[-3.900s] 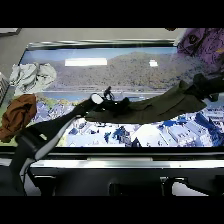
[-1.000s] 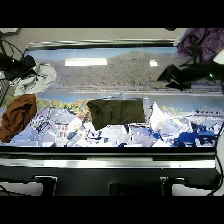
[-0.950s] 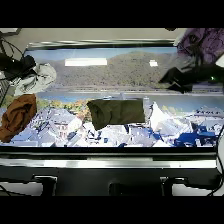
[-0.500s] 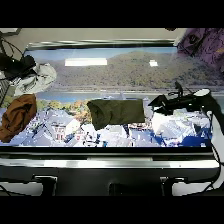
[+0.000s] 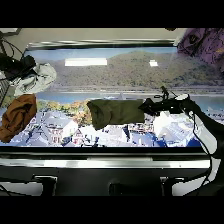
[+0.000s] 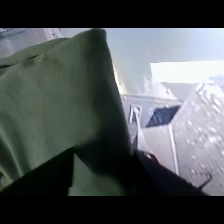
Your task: Fold the clothes and pants, and hang the long-sleeved shirts on hangers.
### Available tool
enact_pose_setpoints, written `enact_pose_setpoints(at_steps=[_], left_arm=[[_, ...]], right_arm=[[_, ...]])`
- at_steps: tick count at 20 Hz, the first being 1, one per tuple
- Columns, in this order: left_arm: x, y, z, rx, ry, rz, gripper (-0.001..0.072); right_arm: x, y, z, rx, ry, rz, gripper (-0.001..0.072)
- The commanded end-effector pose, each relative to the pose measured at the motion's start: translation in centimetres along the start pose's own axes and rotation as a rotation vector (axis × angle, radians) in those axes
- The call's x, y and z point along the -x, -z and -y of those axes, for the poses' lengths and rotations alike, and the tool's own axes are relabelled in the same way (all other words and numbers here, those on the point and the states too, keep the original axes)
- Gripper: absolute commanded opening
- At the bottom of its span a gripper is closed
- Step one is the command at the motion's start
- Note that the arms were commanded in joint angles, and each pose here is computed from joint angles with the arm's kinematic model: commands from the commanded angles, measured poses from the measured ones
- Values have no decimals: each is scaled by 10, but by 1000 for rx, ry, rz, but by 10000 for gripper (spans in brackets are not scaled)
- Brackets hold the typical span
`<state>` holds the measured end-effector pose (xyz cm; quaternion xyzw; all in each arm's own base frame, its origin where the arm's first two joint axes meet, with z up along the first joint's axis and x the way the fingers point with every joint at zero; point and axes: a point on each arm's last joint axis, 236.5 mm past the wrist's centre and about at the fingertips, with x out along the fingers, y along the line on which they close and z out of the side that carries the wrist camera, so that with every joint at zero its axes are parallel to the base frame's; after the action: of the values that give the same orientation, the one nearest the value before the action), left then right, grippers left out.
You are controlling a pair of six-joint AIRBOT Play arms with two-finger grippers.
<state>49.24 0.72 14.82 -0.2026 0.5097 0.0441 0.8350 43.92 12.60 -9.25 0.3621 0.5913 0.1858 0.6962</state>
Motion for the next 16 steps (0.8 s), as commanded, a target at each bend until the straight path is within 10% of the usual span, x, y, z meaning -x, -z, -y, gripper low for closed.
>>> enact_pose_setpoints(at_steps=[1,16], left_arm=[[0,0,-1,1,-1,-1,17],[-1,1,-1,1,-1,-5,17]], right_arm=[[-12,2,-17,22,-32,-1,76],[202,-153,-103,-32,-70,407,28]])
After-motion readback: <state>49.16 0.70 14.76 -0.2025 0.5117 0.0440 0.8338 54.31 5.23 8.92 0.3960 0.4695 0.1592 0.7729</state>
